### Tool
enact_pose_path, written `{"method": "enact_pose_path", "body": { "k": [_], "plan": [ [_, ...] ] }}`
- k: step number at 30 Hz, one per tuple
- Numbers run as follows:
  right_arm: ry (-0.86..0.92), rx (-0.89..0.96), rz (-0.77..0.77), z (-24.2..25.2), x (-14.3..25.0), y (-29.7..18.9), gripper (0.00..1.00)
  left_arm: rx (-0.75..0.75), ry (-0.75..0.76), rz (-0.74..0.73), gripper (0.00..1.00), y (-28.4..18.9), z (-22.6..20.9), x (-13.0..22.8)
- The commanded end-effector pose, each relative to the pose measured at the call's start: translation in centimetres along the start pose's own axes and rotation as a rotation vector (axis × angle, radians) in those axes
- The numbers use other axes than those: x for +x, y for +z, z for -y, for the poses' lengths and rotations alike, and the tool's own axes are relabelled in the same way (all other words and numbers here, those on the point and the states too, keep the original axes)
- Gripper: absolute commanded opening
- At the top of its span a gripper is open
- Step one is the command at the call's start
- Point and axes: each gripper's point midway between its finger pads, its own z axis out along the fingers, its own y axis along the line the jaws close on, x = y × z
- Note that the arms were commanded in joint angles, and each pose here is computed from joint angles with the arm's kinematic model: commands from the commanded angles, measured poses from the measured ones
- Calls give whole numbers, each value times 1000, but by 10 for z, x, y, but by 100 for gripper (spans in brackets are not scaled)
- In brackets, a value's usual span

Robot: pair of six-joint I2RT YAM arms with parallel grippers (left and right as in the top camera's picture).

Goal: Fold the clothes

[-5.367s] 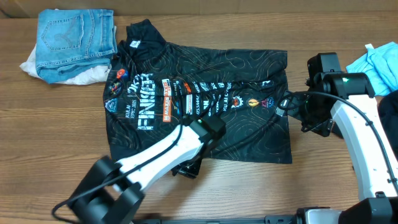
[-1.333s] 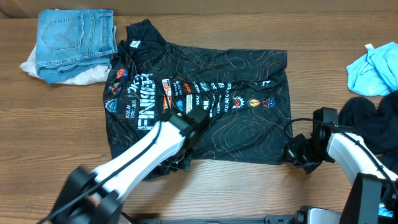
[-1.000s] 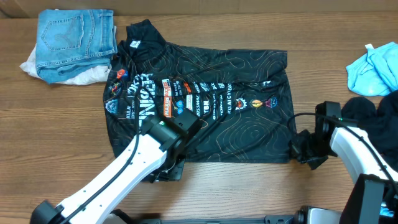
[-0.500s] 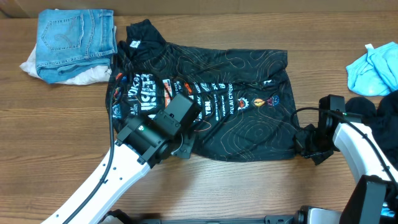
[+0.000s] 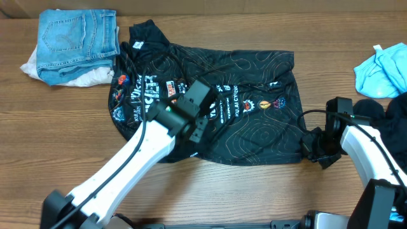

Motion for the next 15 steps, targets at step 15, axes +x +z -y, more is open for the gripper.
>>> {"method": "enact_pose_path", "body": {
  "k": [15],
  "plan": [
    [-2, -19, 37, -7, -11, -5, 4, 210, 202, -176, 59, -15, 60, 50]
  ]
}}
